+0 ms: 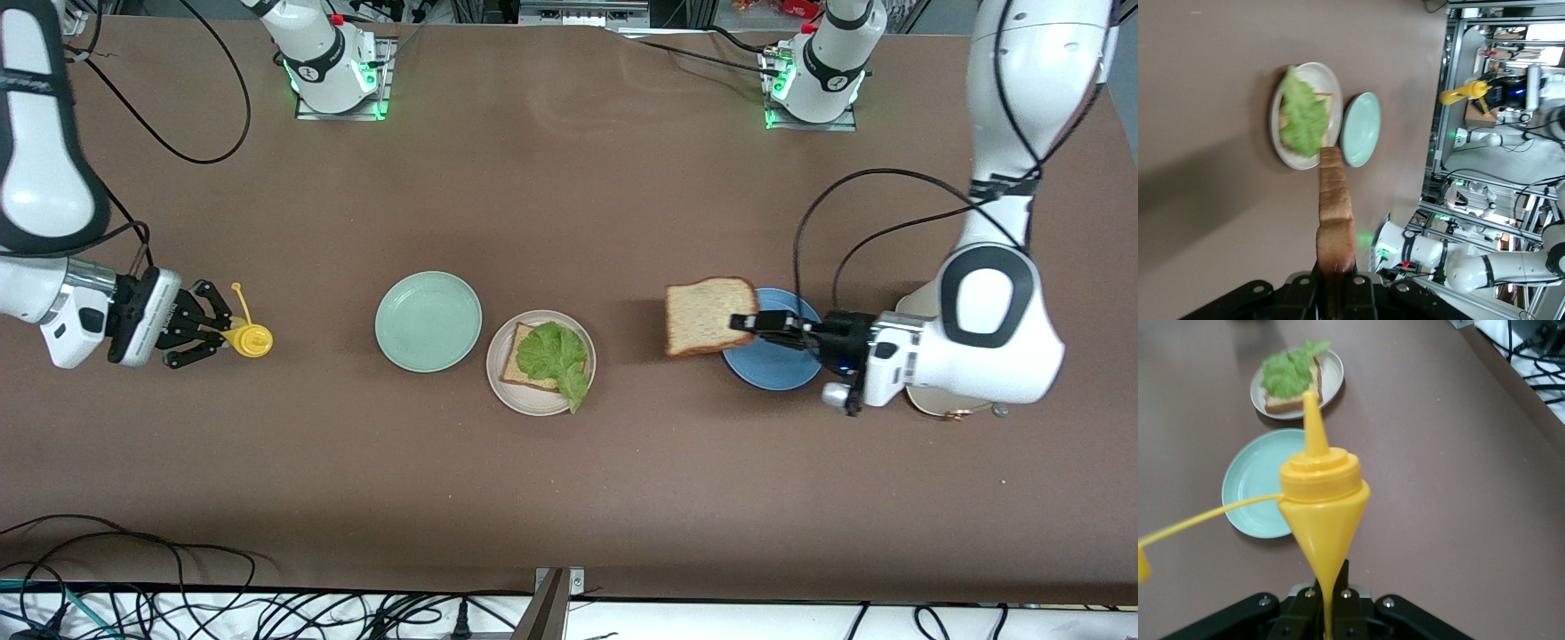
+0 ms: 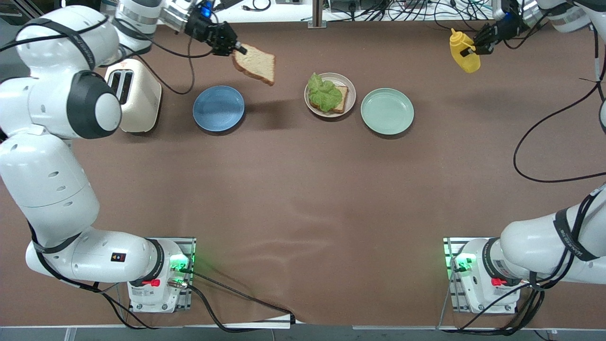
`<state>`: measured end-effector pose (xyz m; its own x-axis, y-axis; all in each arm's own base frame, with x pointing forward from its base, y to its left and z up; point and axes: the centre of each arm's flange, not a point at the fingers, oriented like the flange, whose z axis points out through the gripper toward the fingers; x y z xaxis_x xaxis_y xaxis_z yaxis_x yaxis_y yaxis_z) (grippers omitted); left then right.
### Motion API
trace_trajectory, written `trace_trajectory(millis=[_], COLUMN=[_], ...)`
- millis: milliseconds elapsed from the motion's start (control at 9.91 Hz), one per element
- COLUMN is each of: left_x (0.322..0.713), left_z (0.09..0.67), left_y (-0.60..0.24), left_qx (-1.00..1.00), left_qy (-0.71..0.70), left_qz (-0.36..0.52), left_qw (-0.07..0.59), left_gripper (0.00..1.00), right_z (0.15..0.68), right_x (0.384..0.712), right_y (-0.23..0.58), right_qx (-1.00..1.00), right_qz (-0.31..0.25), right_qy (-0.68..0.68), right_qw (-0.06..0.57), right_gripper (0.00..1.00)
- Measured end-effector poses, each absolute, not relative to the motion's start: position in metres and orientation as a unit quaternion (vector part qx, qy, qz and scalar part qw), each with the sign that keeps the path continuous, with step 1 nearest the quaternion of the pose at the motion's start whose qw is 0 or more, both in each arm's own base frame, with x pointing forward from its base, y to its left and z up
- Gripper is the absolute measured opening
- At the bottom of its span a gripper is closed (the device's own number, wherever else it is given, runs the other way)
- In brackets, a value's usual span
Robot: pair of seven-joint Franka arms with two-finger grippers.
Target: Make sandwich on beige plate with both arms
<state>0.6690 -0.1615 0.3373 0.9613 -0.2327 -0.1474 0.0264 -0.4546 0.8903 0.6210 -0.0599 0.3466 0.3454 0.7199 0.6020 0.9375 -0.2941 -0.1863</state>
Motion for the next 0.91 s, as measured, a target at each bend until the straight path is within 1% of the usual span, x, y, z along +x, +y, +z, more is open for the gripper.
trace_trajectory(millis=[101, 303, 505, 606, 706, 908], left_x=[0.669, 0.661, 0.654, 0.653, 0.65, 0.64], left_z=[0.331, 0.316, 0.31, 0.306, 0.299, 0.27], left_y=[-0.196, -0.262, -0.294, -0.306, -0.321, -0.353], left_qx=[0.843, 0.842, 0.844, 0.846, 0.845, 0.848], left_qy=[-0.056, -0.046, -0.027, -0.015, 0.0, 0.033], left_qz=[-0.11, -0.101, -0.1, -0.092, -0.083, -0.07], left_qw=[0.524, 0.528, 0.525, 0.525, 0.528, 0.524], left_gripper=[0.1, 0.1, 0.1, 0.1, 0.1, 0.1], right_z=[0.317, 0.257, 0.195, 0.163, 0.138, 0.117], right_x=[0.599, 0.543, 0.497, 0.477, 0.463, 0.453], right_y=[-0.079, -0.132, -0.176, -0.189, -0.195, -0.199], right_qx=[-0.76, -0.724, -0.687, -0.672, -0.659, -0.63], right_qz=[-0.246, -0.303, -0.352, -0.368, -0.381, -0.405], right_qy=[-0.519, -0.501, -0.485, -0.48, -0.48, -0.502], right_qw=[0.305, 0.365, 0.41, 0.427, 0.437, 0.433], right_gripper=[0.04, 0.04, 0.04, 0.04, 0.04, 0.04])
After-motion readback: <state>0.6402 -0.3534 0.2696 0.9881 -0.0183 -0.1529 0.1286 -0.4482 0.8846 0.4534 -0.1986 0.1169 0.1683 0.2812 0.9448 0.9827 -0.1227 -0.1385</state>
